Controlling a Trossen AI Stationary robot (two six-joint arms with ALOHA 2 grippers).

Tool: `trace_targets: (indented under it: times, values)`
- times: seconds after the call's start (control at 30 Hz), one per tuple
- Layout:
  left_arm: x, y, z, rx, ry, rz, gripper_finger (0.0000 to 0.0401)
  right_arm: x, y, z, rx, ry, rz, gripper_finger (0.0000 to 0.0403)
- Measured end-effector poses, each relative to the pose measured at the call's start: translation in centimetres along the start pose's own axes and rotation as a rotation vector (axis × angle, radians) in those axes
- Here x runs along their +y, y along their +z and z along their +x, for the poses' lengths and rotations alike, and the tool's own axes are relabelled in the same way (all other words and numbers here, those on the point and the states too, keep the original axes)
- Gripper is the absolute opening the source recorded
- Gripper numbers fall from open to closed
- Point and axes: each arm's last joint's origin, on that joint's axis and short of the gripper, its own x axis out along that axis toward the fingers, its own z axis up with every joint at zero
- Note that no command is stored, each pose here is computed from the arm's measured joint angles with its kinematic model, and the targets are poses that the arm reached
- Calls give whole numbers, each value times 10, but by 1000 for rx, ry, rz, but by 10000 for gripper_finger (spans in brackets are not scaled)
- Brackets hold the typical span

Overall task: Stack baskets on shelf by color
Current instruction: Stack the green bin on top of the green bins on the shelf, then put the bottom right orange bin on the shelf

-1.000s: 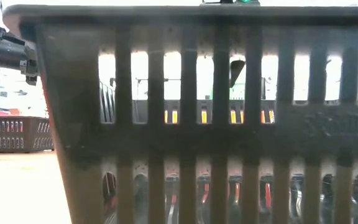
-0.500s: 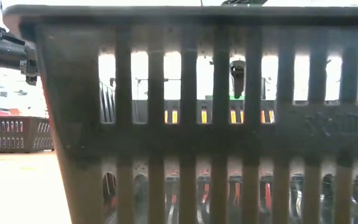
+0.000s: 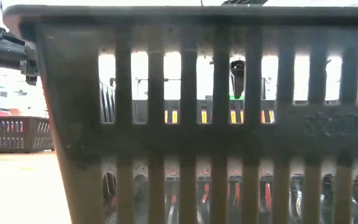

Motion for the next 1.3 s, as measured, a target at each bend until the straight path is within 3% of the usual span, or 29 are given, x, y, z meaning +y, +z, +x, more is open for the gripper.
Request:
trace_targets:
  times: [0.33,0.7,0.97,1.1,1.3]
  values:
    - [0,0,0,0,0,-7,56,3,0,8,11,-72,-47,68]
    - [0,0,0,0,0,-7,56,-1,2,-1,-44,-159,-82,75]
    - [0,0,0,0,-1,-7,56,3,-7,-32,-171,-160,-35,75]
    - [0,0,0,-2,-1,-8,56,38,-13,-53,-361,53,-42,75]
    - [-1,0,0,0,-22,-7,56,131,-28,-12,-512,134,-400,75]
